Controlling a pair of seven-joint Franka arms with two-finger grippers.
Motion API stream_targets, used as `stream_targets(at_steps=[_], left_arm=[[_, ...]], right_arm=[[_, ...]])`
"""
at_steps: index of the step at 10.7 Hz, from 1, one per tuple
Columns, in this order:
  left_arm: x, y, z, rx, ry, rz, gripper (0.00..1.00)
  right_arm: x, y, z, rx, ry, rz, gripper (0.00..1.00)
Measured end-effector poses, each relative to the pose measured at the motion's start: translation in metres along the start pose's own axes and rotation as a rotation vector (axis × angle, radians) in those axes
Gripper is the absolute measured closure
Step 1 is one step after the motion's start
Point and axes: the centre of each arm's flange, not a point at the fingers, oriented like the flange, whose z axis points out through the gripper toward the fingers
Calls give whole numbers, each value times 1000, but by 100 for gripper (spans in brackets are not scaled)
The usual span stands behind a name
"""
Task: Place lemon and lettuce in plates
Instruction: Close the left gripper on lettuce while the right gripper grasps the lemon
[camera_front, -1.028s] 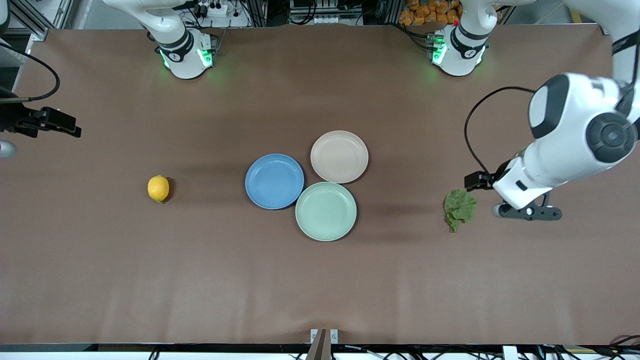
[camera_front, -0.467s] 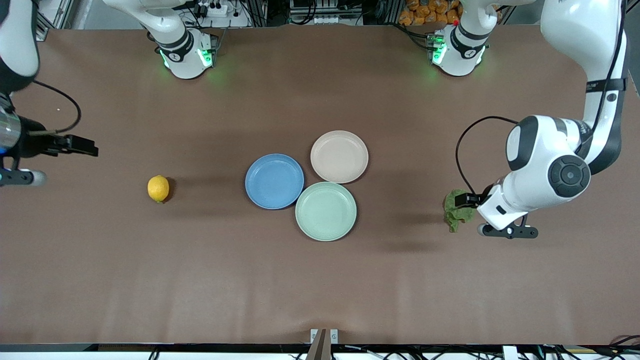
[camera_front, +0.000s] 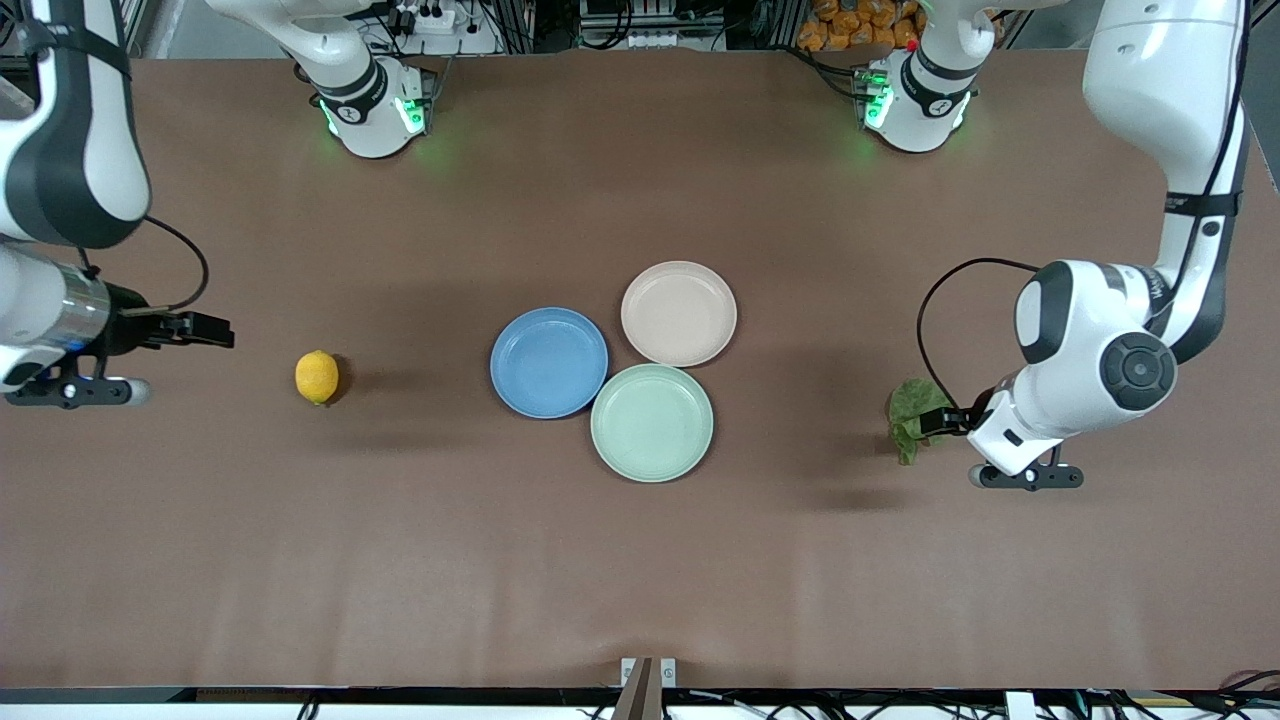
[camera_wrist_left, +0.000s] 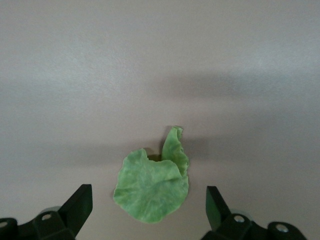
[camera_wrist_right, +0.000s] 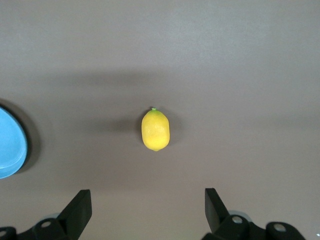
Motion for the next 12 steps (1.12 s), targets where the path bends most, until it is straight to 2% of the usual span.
stream_targets(at_steps=[7, 12], left_arm=[[-5, 6, 62, -2, -46, -35, 0], [-9, 7, 83, 4, -78, -47, 0]], right_arm=[[1, 24, 89, -5, 90, -24, 0], [-18, 19, 166, -14, 148, -29, 0]])
